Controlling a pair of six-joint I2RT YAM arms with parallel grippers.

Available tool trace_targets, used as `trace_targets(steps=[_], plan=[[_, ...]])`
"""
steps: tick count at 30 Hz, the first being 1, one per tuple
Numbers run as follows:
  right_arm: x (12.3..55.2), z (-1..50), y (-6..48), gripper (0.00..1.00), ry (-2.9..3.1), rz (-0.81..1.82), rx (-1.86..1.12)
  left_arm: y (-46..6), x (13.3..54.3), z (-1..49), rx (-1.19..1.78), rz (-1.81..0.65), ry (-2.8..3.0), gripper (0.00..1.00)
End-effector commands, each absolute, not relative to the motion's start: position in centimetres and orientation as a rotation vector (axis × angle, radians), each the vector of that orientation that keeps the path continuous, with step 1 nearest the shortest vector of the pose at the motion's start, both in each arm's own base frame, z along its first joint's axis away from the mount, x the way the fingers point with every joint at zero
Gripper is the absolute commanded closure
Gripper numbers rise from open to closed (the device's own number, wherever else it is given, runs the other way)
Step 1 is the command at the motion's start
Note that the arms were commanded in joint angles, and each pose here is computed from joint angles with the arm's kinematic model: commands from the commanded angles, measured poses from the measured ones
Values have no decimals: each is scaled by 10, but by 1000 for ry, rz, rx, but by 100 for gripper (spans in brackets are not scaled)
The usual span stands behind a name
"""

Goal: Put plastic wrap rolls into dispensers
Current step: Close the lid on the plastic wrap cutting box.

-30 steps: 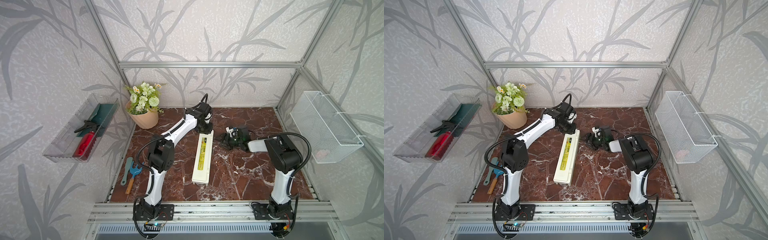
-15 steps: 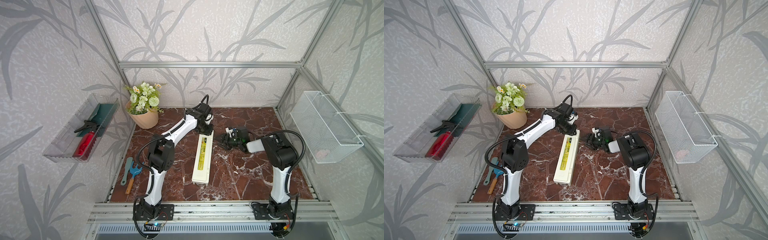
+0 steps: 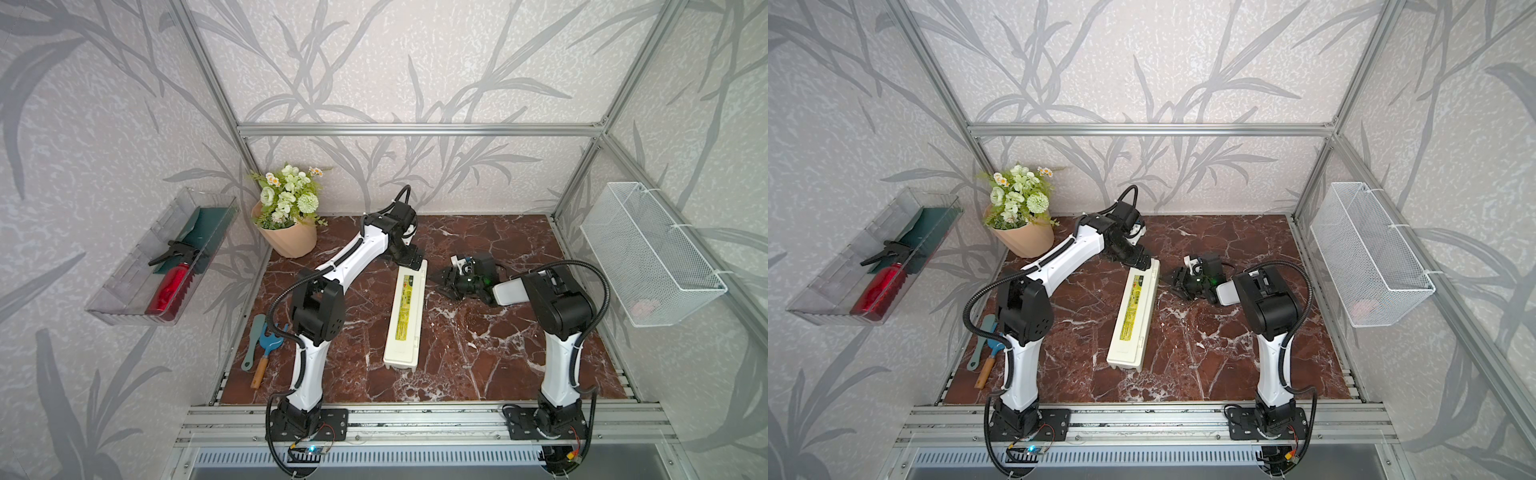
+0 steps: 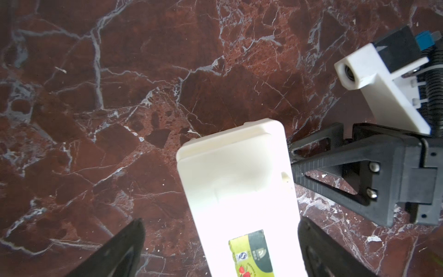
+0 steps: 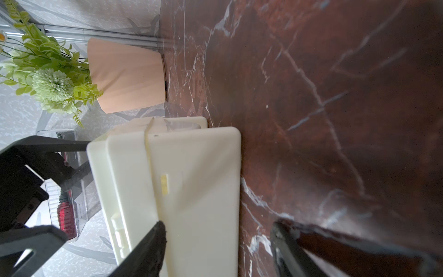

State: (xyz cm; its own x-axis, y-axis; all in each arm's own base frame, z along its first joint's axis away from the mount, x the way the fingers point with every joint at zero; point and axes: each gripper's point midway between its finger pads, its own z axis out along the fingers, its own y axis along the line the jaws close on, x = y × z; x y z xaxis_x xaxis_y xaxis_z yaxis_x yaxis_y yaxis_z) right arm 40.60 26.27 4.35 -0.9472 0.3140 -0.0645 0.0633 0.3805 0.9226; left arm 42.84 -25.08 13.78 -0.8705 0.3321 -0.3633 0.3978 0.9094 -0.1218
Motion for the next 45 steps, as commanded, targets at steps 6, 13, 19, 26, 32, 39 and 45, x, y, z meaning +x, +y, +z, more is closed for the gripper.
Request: trace_targets(steps=[6,13,19,26,32,39,45], plan=[[413,39,268,68,2395,1645,342,-263,433,121,588,-316,2753,1],[422,56,280,85,2266,1788,298,-264,435,108,584,-311,2770,1],[422,61,288,97,2238,1836,273,-262,435,99,569,-283,2795,1],[422,58,296,100,2236,1870,275,-254,440,91,530,-193,2817,1],[421,55,300,100,2237,1884,268,-253,440,79,537,-162,2870,1],[417,58,301,100,2228,1897,252,-249,436,67,556,-113,2919,3],[416,58,305,100,2244,1876,240,-245,435,62,518,-67,2944,2]])
